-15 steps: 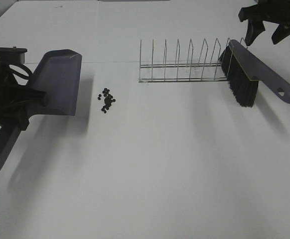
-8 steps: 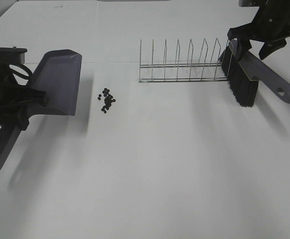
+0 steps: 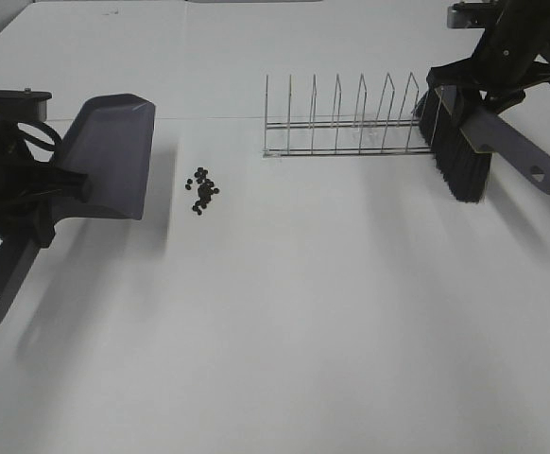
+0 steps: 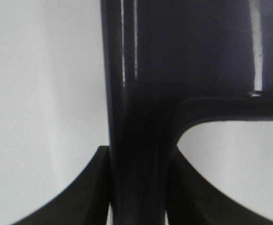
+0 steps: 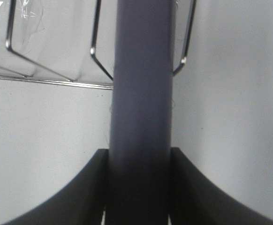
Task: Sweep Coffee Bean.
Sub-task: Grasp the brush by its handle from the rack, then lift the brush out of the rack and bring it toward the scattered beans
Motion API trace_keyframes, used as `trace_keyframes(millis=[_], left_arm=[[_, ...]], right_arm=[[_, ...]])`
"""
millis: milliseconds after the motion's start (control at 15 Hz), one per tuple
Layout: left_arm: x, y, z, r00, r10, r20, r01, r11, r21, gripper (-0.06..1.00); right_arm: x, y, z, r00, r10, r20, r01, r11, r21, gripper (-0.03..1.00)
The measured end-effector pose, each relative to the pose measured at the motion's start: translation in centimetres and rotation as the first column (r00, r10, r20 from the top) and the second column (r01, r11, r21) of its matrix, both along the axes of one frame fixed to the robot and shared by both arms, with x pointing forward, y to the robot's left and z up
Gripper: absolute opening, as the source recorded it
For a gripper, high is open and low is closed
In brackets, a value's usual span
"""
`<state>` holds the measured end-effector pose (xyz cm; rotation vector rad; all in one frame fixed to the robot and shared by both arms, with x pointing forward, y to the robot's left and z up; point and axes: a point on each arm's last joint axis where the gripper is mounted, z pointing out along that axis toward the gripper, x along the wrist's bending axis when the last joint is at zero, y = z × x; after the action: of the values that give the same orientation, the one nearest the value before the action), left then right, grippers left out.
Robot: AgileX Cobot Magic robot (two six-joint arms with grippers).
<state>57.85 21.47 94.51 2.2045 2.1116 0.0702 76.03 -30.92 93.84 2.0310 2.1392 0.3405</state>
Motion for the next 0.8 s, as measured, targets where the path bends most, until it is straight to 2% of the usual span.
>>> trace_keyframes(millis=[200,533,667,800], left_arm=[[0.0,0.0,0.0,1.000,0.000,0.000,0.000,1.000,0.000,0.27],[0.0,0.0,0.0,1.000,0.000,0.000,0.000,1.000,0.000,0.27],[0.0,0.0,0.0,1.000,-0.001,0.000,0.001,1.000,0.001,0.27],[0.0,0.0,0.0,1.000,-0.007,0.002,0.007,1.000,0.008,0.27]], right_arm=[[-0.3,0.0,1.9,1.000,-0.001,0.028,0.001,1.000,0.000,0.26],[-3.0,0.1,11.4,0.990,-0.009,0.139,0.009,1.000,0.002,0.26],[-3.9,0.2,13.8,0.983,-0.023,0.185,0.021,1.000,0.012,0.26],[-5.2,0.7,16.1,0.975,-0.033,0.218,0.019,0.998,0.067,0.26]])
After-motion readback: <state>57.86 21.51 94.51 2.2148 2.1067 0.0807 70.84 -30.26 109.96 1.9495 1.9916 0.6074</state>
